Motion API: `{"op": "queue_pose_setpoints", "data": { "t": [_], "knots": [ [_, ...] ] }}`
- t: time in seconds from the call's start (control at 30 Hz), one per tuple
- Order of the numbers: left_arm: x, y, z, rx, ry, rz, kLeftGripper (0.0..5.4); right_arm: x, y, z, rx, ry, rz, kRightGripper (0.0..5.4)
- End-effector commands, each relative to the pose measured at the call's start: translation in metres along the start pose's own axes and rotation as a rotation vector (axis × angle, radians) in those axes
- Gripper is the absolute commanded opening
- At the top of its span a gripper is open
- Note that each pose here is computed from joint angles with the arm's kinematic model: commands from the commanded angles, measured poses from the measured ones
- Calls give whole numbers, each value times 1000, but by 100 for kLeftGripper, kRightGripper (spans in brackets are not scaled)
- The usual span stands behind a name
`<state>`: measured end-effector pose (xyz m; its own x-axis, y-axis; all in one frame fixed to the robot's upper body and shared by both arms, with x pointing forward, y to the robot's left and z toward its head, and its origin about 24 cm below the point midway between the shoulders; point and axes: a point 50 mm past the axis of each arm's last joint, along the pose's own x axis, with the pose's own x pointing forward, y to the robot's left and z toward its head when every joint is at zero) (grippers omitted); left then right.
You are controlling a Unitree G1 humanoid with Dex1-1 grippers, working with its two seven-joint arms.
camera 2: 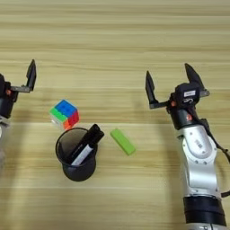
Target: Move the objects on the table
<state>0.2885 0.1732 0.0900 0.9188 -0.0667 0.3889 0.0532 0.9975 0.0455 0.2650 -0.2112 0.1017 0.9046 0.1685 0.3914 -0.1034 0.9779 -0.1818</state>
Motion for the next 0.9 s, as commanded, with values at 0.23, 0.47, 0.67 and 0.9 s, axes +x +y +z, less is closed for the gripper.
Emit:
{"op": "queue_pose_setpoints", "data": {
  "t": [0.23, 0.47, 0.67, 0.9],
  "knots": [
    [0, 3, -10, 32, 13, 24, 536, 4, 4, 20, 9, -72, 114, 540],
    [-1, 1, -15, 43, 21, 21, 536, 2, 15, 38, 54, -117, 279, 540],
    [-1, 0, -16, 43, 21, 21, 536, -7, 22, 38, 88, -54, 456, 540],
    [0, -1, -15, 40, 18, 22, 536, -27, 23, 25, 112, 99, 595, 540]
  ]
}}
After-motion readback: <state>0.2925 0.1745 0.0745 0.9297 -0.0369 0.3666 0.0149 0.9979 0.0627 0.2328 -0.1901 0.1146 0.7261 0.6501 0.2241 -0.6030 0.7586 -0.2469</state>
